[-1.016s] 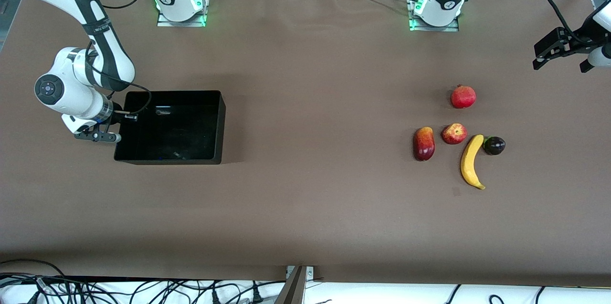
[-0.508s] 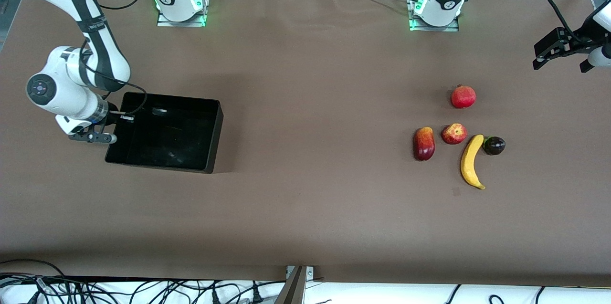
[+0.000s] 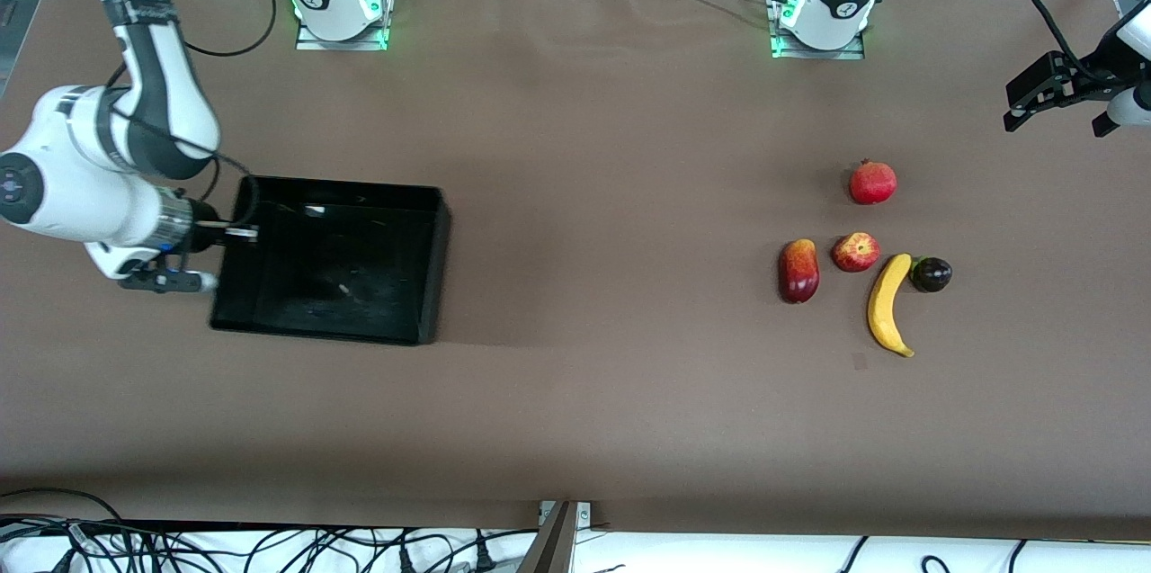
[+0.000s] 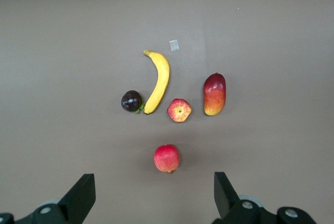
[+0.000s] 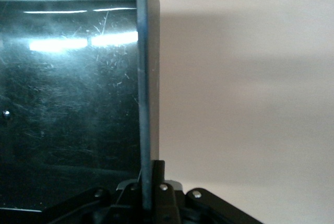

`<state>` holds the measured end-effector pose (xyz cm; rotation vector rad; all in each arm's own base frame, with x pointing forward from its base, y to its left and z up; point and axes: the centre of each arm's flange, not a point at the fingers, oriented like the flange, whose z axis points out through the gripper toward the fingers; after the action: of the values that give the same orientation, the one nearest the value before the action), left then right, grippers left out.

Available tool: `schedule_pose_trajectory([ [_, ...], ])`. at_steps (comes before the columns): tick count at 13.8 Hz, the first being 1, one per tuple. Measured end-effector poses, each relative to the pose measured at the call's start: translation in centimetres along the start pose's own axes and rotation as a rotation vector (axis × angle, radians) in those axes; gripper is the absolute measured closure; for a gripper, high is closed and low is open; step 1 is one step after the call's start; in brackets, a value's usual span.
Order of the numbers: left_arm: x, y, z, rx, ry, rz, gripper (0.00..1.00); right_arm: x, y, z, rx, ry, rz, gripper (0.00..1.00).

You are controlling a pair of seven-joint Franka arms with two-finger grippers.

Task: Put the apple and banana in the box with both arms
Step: 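Slide the black box across the table toward the fruit with the right gripper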

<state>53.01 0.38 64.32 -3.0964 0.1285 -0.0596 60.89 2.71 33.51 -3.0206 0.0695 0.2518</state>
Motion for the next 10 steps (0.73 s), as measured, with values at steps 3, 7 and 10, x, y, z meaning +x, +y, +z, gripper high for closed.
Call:
schedule_pose_trajectory([
  [3, 0.0, 0.0, 0.0, 0.000, 0.000, 0.000, 0.00, -1.4, -12.3, 1.0, 0.016, 0.000, 0.004, 0.97],
  [7, 0.0, 0.0, 0.0, 0.000, 0.000, 0.000, 0.00, -4.0, -28.0, 4.0, 0.070, -0.018, -0.034, 0.97],
  [10, 0.0, 0.0, 0.0, 0.000, 0.000, 0.000, 0.00, -5.4, -35.5, 7.7, 0.102, -0.014, -0.016, 0.97],
])
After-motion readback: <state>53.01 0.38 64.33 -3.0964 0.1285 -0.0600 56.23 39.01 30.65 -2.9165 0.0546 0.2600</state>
